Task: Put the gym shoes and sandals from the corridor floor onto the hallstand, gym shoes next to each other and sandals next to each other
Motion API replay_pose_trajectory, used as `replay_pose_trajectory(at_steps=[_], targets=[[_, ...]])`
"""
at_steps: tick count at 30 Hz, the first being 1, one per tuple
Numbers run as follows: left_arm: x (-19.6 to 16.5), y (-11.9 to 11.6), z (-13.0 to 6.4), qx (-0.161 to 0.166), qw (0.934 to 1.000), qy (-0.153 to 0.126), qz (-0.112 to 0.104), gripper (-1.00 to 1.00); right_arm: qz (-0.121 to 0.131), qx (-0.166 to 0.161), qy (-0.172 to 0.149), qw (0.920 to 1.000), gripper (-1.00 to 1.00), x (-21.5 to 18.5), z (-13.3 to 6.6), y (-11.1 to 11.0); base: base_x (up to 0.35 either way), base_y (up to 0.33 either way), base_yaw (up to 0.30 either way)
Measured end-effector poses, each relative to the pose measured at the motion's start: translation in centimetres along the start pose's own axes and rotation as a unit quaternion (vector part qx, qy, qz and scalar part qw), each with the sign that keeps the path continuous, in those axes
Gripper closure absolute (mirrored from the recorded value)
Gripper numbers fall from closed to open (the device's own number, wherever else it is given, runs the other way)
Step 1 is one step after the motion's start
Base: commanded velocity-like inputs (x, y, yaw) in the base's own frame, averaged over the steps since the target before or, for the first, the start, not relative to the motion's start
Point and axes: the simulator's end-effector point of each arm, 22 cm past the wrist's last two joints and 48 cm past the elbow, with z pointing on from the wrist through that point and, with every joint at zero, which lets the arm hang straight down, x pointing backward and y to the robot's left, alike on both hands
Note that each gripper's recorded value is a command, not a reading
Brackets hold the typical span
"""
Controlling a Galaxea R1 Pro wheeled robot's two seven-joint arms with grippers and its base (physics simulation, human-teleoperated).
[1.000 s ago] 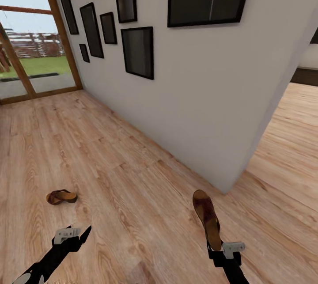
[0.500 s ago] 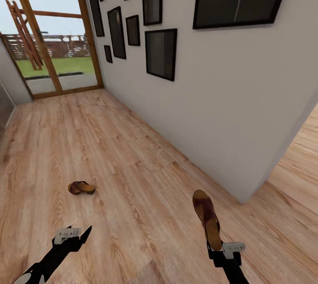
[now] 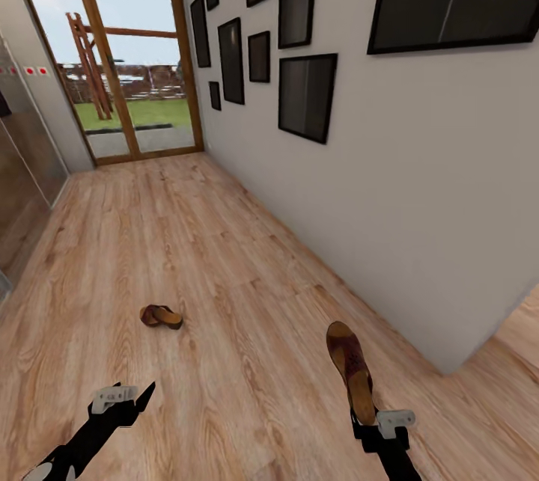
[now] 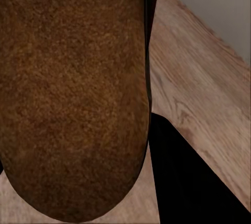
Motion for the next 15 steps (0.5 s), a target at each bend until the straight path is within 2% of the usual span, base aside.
replay_pose_trajectory(at_steps=[15], targets=[[-0.88,0.10,-0.16,-0.001,0.9999,-0.010,-0.001,-1.00,0.000,0.001,-0.008,1.0000,1.00,-0.80,-0.02,-0.09,0.335,-0.010,0.223]])
